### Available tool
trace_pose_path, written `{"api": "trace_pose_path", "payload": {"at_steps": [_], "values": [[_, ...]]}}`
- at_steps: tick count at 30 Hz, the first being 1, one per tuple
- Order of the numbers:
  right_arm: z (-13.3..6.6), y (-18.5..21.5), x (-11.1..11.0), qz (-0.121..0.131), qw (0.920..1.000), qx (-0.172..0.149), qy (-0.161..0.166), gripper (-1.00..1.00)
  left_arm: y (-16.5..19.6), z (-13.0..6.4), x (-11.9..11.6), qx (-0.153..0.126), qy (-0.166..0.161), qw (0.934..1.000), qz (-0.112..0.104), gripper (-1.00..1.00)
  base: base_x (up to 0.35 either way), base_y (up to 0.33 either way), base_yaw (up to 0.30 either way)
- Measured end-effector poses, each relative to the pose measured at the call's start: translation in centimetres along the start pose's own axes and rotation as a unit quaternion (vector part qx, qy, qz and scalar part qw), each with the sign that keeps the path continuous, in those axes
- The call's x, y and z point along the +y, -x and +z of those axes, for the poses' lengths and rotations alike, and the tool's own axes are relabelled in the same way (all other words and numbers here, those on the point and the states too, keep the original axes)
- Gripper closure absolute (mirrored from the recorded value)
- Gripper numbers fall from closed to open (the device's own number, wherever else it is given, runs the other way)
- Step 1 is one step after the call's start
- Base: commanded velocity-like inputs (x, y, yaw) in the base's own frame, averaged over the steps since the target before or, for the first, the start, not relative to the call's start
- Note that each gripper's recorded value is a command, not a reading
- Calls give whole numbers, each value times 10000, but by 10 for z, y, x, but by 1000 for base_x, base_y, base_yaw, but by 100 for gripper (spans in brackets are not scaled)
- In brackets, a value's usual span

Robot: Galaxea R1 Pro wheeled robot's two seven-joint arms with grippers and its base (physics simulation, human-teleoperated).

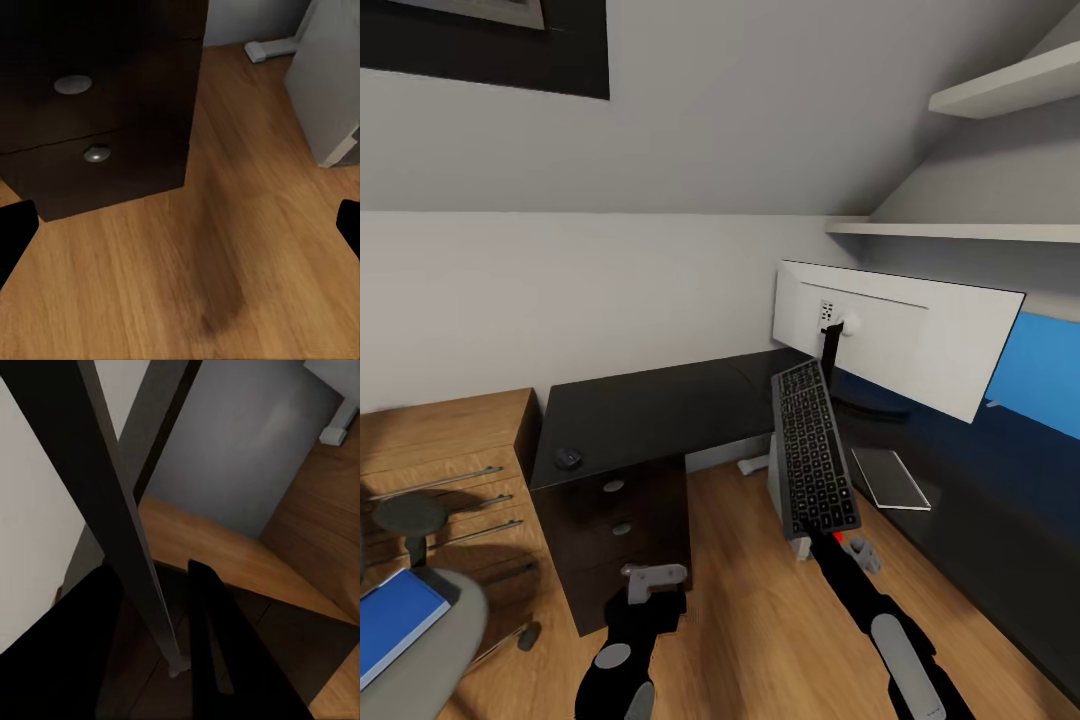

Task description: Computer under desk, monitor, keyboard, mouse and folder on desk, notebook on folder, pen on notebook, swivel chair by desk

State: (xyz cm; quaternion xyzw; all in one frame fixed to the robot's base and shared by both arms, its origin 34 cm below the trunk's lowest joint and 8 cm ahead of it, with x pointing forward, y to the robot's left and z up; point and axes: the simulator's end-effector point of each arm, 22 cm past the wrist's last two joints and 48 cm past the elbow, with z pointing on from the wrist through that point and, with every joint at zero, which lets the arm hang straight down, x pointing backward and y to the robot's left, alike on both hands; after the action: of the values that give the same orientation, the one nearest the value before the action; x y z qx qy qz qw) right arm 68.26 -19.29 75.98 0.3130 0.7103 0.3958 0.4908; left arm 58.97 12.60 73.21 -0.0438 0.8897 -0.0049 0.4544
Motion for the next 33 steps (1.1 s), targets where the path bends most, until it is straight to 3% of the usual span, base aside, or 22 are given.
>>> {"api": "trace_pose_path", "payload": {"at_steps": [7,26,29,33], "values": [[0,-3,0,21,10000,51,1,100,6,2,16,-29,143,9998,-150,-100,0,0,71],[-4,-44,4,303,9947,984,63,100,6,2,15,-32,131,9998,-145,-100,0,0,270],[-6,-50,10,537,9916,1161,177,100,6,2,14,-32,125,9998,-145,-100,0,0,278],[-13,-60,27,1228,9790,1551,495,100,6,2,13,-32,118,9998,-144,-100,0,0,278]]}}
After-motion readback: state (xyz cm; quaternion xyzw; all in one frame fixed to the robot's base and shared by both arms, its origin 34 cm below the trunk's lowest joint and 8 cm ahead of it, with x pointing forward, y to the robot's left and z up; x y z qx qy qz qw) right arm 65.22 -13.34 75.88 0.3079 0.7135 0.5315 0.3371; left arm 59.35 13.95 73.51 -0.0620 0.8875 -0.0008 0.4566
